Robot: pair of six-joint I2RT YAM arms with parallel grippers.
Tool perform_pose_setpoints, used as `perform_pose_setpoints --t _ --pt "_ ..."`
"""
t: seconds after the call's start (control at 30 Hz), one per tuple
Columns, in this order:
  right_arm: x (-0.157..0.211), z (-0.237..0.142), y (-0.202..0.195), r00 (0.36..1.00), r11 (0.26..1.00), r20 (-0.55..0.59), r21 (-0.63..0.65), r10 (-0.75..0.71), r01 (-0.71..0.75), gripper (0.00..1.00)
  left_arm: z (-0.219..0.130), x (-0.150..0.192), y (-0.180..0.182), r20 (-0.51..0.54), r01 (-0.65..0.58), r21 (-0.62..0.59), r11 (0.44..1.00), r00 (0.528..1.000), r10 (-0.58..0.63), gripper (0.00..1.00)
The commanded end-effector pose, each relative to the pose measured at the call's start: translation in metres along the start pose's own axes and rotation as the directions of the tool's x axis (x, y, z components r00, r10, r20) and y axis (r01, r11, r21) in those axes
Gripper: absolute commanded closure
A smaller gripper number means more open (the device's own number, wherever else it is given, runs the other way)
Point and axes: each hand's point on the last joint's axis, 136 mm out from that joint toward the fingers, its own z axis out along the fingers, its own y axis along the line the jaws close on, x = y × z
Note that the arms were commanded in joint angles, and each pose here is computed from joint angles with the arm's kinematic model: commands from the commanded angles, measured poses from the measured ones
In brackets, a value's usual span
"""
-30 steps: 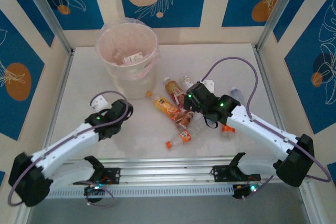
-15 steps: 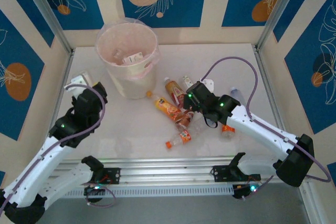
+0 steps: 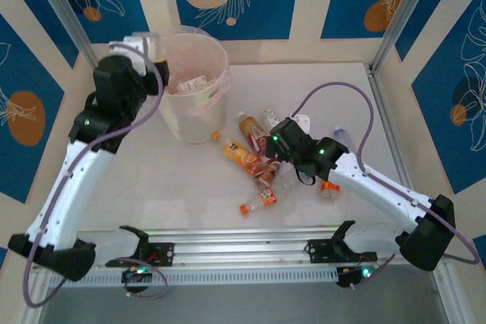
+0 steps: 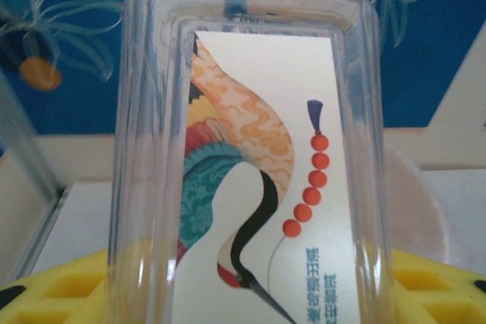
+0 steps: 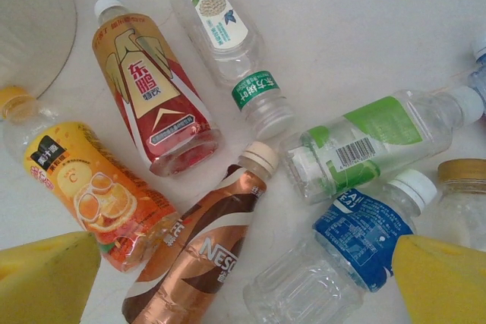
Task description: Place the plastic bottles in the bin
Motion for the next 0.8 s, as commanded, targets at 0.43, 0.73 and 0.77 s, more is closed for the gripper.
perform_pose_setpoints --t 0.43,0.73,0.77 --pt "-0.007 -0.02 -0.015 0.999 0.999 0.027 0.014 0.045 -0.045 0.01 0.106 -0.008 -0.044 -0.132 -0.079 0.543 0.836 0.975 0.178 0.54" --pt "-0.01 -0.028 -0.019 0.997 0.998 0.039 0.013 0.06 -0.061 0.01 0.147 0.045 -0.043 -0.243 -0.081 0.608 0.79 0.928 0.283 0.54" --pt "-0.01 -0.028 -0.02 0.997 0.998 0.04 0.013 0.061 -0.061 0.01 0.148 0.052 -0.042 -0.256 -0.083 0.613 0.786 0.92 0.298 0.54"
